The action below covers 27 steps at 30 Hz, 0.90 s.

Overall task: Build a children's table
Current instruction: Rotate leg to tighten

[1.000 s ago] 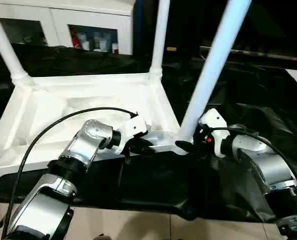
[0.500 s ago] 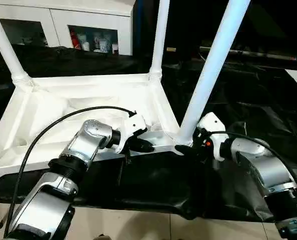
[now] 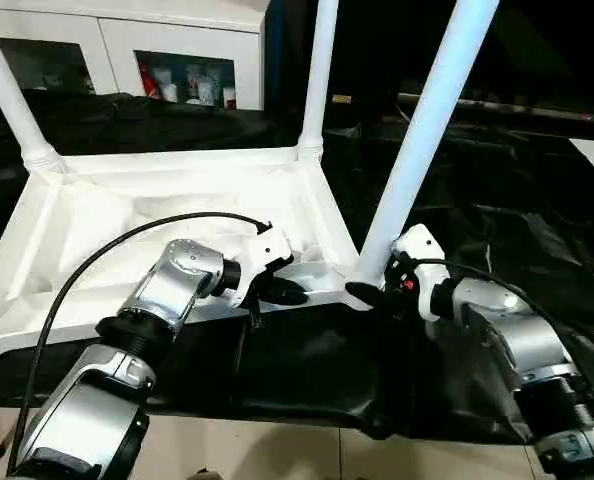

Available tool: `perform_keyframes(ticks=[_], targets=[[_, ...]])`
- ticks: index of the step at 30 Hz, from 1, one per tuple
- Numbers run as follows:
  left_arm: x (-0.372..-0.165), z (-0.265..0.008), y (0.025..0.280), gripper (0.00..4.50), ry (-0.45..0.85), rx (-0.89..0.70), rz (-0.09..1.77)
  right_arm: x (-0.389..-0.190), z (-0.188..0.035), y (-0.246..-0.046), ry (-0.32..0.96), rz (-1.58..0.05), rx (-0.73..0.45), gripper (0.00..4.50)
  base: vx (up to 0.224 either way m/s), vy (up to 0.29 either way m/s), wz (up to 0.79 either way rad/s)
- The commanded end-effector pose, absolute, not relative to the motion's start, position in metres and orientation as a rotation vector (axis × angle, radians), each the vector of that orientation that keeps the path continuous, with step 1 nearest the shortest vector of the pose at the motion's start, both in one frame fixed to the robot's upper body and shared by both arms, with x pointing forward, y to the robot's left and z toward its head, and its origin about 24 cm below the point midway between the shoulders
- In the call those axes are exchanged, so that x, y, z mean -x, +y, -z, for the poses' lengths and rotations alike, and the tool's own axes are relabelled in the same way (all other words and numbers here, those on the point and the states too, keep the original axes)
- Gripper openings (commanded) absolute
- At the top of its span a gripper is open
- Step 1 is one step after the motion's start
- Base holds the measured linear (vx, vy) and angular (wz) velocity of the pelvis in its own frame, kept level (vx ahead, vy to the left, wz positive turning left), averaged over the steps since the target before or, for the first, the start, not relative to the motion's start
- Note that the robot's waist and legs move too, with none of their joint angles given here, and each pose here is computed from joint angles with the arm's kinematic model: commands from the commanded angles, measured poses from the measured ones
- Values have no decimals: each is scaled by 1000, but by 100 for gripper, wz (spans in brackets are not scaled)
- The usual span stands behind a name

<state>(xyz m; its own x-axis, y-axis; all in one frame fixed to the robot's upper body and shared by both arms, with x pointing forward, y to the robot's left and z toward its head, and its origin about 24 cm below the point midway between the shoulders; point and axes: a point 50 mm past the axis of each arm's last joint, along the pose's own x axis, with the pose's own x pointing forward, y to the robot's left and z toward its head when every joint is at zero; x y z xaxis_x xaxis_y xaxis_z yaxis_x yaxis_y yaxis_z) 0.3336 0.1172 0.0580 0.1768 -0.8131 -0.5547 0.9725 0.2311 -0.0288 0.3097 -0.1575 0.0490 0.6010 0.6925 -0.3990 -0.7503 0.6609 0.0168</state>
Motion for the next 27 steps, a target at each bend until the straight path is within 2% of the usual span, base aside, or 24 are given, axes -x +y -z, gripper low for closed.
perform_keyframes(ticks=[1,6,14,17,18,19,20,24,26,27], targets=[[-328,-48,118,0,566,-371,1315,-309,-43,-161,413,-825,147,293,0,0,0],[-328,-48,118,0,566,-373,1313,-309,-40,-161,415,-816,136,272,0,0,0],[-330,-46,120,0,560,-365,1264,-308,-28,-154,414,-771,102,272,0,0,0],[-339,-47,114,0,524,-335,1147,-312,-21,-150,422,-634,42,270,0,0,0],[-346,-47,108,0,505,-322,1066,-317,-14,-146,433,-489,8,270,0,0,0],[-346,-47,108,0,505,-322,1066,-317,-14,-146,433,-489,8,270,0,0,0],[-349,-48,104,0,497,-313,1022,-318,-10,-143,441,-412,-1,270,0,0,0],[-366,-55,87,0,434,-290,812,-325,-3,-120,453,-196,-40,270,0,0,0],[-370,-57,83,0,419,-286,768,-327,-4,-113,451,-173,-40,270,0,0,0],[-374,-64,74,0,388,-273,729,-333,-9,-99,436,-128,-12,270,0,0,0]])
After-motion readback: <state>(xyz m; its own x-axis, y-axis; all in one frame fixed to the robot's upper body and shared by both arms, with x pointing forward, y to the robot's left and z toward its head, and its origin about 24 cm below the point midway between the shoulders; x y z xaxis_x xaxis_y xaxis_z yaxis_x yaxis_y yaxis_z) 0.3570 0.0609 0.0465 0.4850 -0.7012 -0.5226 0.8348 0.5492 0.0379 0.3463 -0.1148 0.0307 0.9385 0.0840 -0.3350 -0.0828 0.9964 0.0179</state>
